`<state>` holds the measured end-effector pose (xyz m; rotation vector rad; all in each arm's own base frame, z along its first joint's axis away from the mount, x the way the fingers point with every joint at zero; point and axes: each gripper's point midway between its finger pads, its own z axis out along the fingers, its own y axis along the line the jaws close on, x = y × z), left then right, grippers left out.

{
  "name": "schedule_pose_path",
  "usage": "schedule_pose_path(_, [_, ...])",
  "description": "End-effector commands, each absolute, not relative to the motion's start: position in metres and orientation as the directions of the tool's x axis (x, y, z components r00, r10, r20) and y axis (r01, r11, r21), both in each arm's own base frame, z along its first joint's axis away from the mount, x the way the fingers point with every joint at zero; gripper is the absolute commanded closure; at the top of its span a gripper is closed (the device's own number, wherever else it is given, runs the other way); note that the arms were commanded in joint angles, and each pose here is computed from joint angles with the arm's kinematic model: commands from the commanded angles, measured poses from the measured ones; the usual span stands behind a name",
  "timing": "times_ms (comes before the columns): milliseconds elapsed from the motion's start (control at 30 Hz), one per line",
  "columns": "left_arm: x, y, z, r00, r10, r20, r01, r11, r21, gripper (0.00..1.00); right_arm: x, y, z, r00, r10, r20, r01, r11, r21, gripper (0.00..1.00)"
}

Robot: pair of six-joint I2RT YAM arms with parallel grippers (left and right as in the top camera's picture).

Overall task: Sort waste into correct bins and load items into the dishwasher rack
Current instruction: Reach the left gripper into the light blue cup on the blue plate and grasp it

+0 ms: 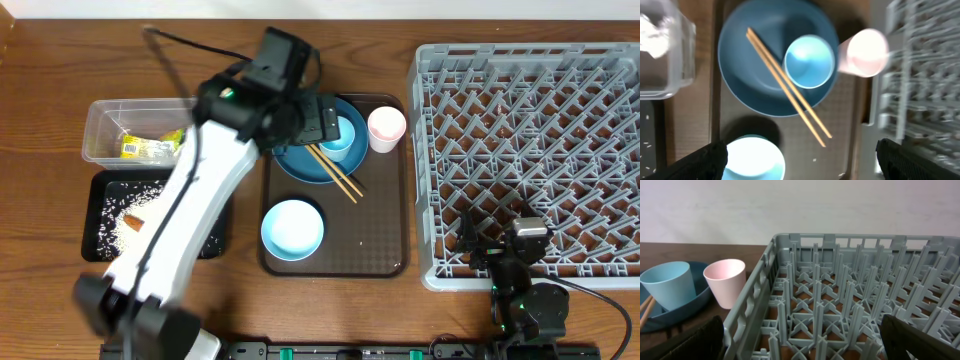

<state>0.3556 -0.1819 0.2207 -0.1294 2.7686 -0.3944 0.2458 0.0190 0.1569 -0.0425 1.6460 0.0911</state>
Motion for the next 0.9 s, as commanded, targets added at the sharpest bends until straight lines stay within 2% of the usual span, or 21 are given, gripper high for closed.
schedule_pose_path(0, [0.361,-0.186,0.2,-0.956,-0.085,-0.279,-0.013,0.968,-0.25,0.03,0.246,0.02,0.156,-0.081,0.009,-0.997,-0.091,0.996,0.016,0.01])
schedule_pose_path(67, [0.363,-0.187,0.186,-0.965,-0.081,-0.25,-0.021,0.972,-0.236,0.05,0.246,0.02,0.156,-0.081,0.009,-0.997,-0.091,0.996,0.016,0.01])
schedule_pose_path(333, [0.385,-0.198,0.149,-0.969,-0.081,-0.235,-0.026,0.973,-0.229,0.24,0.246,0.02,0.156,-0.081,0.009,-0.997,-0.091,0.996,0.016,0.01])
schedule_pose_path(533, [0.392,-0.201,0.116,-0.98,-0.076,-0.186,-0.037,0.979,-0.202,0.33,0.246,0.02,0.156,-0.081,0.008,-0.997,-0.091,0.996,0.016,0.01])
schedule_pose_path(867, [0.401,-0.206,0.075,-0.987,-0.072,-0.142,-0.046,0.983,-0.178,0.37,0.246,0.02,0.156,-0.081,0.009,-0.997,-0.091,0.996,0.016,0.01])
